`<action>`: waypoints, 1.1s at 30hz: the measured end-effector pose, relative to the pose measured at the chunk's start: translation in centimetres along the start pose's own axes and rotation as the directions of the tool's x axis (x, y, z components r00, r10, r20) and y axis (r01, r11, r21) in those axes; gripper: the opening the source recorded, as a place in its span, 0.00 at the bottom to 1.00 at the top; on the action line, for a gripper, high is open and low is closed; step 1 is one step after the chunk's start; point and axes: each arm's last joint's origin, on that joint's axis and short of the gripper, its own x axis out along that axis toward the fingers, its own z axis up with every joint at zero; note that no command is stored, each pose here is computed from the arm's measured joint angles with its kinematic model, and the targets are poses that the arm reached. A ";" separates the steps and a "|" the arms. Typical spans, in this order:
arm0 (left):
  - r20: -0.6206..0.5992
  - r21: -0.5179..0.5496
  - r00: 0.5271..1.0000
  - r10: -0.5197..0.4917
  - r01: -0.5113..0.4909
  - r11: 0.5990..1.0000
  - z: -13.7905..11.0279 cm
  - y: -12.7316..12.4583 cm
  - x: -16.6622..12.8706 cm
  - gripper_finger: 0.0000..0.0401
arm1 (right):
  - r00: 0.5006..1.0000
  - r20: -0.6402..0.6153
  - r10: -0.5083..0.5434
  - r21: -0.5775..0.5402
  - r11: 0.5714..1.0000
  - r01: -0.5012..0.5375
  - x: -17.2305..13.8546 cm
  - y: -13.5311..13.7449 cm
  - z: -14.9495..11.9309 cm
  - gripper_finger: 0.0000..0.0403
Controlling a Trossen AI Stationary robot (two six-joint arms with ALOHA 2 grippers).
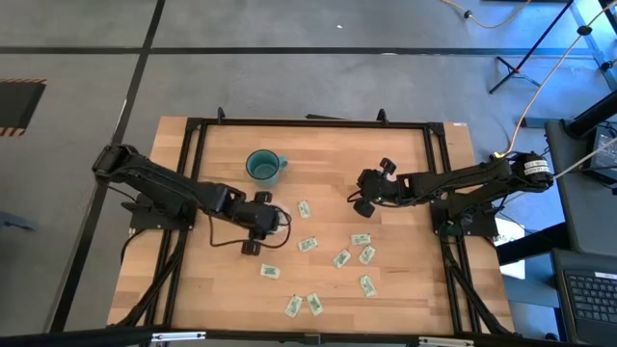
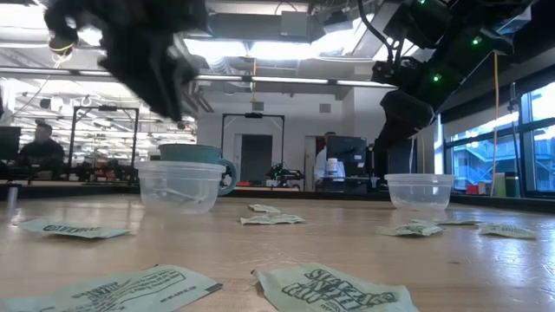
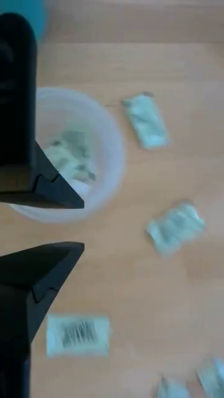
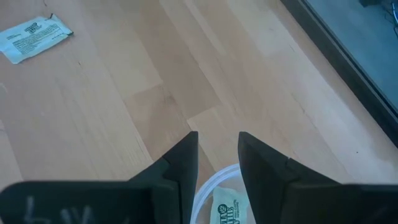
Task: Pick and place Stevia / Truvia into bins
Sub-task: Put the white stevia packet into the left transparent container
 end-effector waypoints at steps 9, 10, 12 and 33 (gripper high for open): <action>0.043 0.193 0.971 -0.234 0.222 0.956 0.0 -3.8 -0.8 0.28 | 1.000 0.001 0.000 0.001 1.000 0.000 0.0 0.0 0.0 0.29; 0.029 0.210 0.970 -0.240 0.229 0.951 -0.3 -4.2 -0.5 0.28 | 1.000 0.002 0.000 0.001 1.000 0.000 0.0 0.0 0.0 0.29; 0.023 0.217 0.967 -0.252 0.241 0.946 -0.6 -4.9 0.2 0.28 | 1.000 0.006 0.002 0.004 1.000 -0.002 0.0 0.0 0.1 0.29; -0.155 0.158 0.967 -0.204 0.228 0.961 -2.6 -8.3 8.2 0.27 | 1.000 0.022 0.007 0.014 1.000 -0.007 0.0 0.1 0.2 0.29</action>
